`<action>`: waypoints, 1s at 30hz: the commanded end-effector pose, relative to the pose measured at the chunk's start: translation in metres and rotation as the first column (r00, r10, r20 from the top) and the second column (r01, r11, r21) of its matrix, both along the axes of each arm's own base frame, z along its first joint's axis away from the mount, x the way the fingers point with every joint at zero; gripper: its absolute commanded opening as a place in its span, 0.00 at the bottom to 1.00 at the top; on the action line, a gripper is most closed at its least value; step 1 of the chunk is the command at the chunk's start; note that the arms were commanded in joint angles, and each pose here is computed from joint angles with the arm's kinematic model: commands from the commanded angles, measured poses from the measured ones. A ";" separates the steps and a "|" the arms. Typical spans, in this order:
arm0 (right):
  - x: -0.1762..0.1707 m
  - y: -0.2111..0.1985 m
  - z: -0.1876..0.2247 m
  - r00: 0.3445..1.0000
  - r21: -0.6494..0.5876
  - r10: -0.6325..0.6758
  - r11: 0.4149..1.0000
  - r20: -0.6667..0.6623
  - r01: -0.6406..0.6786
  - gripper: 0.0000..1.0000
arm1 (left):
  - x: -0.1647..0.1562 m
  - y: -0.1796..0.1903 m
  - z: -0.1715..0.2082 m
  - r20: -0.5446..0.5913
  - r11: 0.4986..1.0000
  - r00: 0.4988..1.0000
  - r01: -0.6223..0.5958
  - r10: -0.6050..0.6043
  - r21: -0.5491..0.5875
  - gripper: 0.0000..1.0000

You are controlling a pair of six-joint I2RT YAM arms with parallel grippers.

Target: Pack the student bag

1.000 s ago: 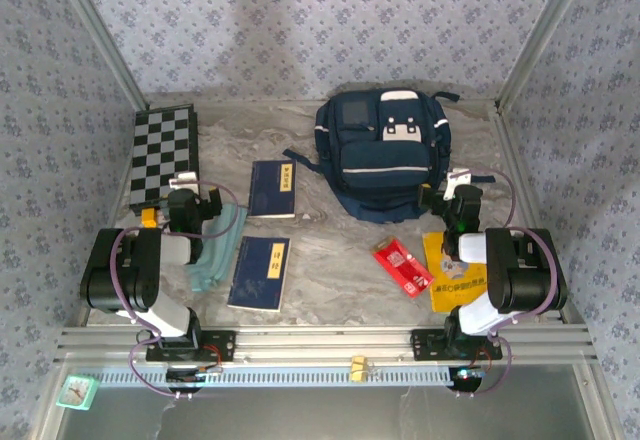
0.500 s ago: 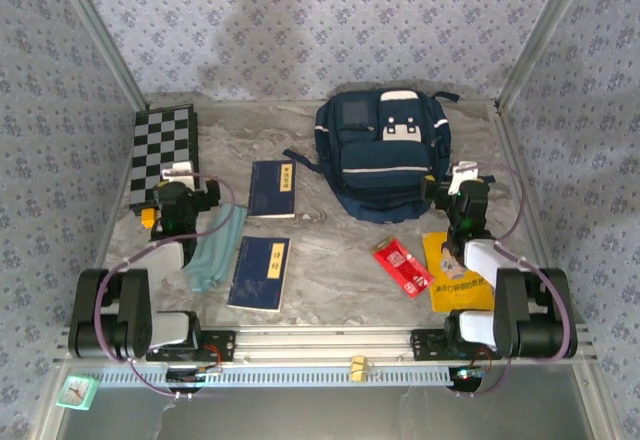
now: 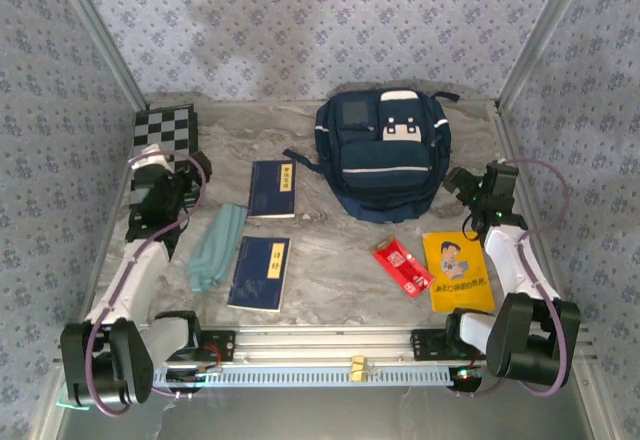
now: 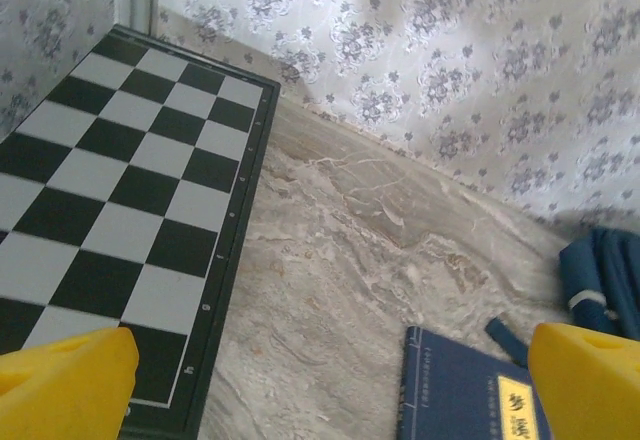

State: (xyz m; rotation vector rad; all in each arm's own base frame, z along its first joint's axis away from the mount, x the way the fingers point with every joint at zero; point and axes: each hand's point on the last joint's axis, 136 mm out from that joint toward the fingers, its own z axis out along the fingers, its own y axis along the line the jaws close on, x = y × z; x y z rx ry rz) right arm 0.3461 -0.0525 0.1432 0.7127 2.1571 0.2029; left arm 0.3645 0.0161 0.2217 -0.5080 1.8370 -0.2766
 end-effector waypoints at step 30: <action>0.057 0.285 -0.033 0.831 0.371 0.536 0.809 -0.147 -0.456 0.96 | -0.017 -0.167 -0.020 -0.262 0.882 0.849 0.400 -0.459 -0.249 1.00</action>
